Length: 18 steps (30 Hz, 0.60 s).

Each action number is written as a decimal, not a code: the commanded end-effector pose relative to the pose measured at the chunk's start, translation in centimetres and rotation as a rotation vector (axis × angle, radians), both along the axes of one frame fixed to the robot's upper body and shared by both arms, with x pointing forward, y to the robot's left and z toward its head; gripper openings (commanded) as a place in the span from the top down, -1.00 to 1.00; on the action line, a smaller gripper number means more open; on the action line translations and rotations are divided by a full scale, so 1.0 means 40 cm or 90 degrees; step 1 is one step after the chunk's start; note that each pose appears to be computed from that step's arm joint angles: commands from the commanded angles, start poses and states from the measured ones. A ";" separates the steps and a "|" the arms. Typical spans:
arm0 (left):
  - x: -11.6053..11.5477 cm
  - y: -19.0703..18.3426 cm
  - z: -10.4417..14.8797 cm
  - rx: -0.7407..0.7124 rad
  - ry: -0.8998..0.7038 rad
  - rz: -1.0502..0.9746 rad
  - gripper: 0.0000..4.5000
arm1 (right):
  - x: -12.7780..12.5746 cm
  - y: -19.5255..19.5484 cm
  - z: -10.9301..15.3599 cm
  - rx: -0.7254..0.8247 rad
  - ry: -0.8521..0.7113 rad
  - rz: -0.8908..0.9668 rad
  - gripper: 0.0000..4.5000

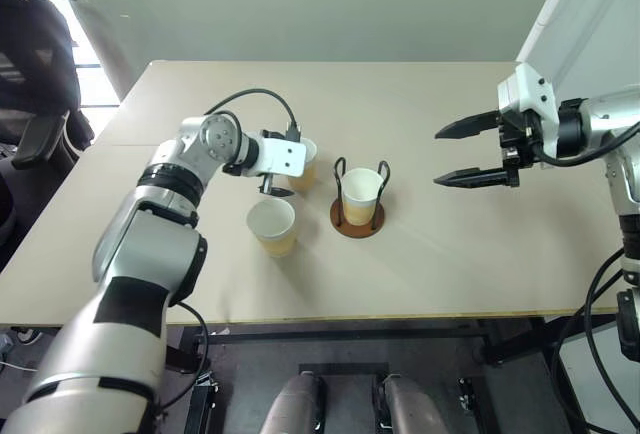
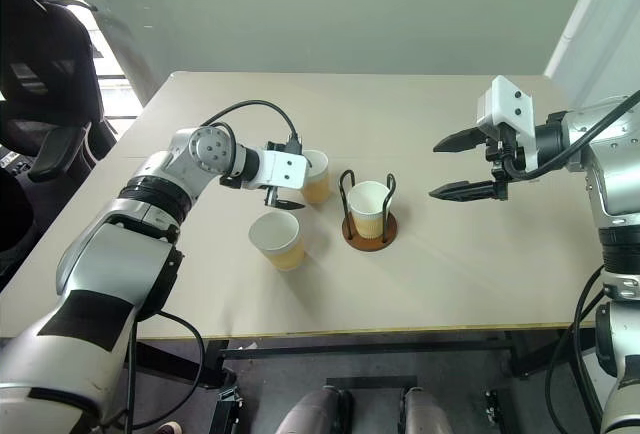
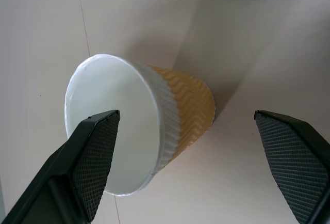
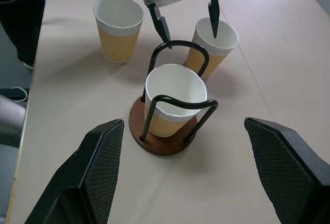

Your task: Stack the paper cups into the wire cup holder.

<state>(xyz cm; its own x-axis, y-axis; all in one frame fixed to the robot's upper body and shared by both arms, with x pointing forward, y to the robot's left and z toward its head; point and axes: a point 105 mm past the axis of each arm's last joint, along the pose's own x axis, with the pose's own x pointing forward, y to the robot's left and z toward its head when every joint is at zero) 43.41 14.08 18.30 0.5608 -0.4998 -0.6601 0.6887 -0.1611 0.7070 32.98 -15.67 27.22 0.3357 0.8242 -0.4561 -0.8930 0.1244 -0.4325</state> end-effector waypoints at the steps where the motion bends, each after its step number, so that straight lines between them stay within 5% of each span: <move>1: 0.002 -0.005 0.015 -0.006 -0.013 -0.005 -0.92 | -0.011 -0.005 0.024 0.001 -0.029 0.000 -0.71; 4: 0.002 -0.005 0.014 -0.006 -0.012 -0.005 -0.57 | -0.012 -0.006 0.023 0.000 -0.028 0.000 -0.71; 13: -0.013 0.010 0.007 0.002 0.034 -0.009 0.93 | -0.006 -0.012 0.026 -0.001 -0.036 0.005 -0.71; 18: -0.023 0.017 0.004 0.020 0.061 -0.016 0.99 | 0.012 -0.023 0.031 0.009 -0.061 -0.004 -0.71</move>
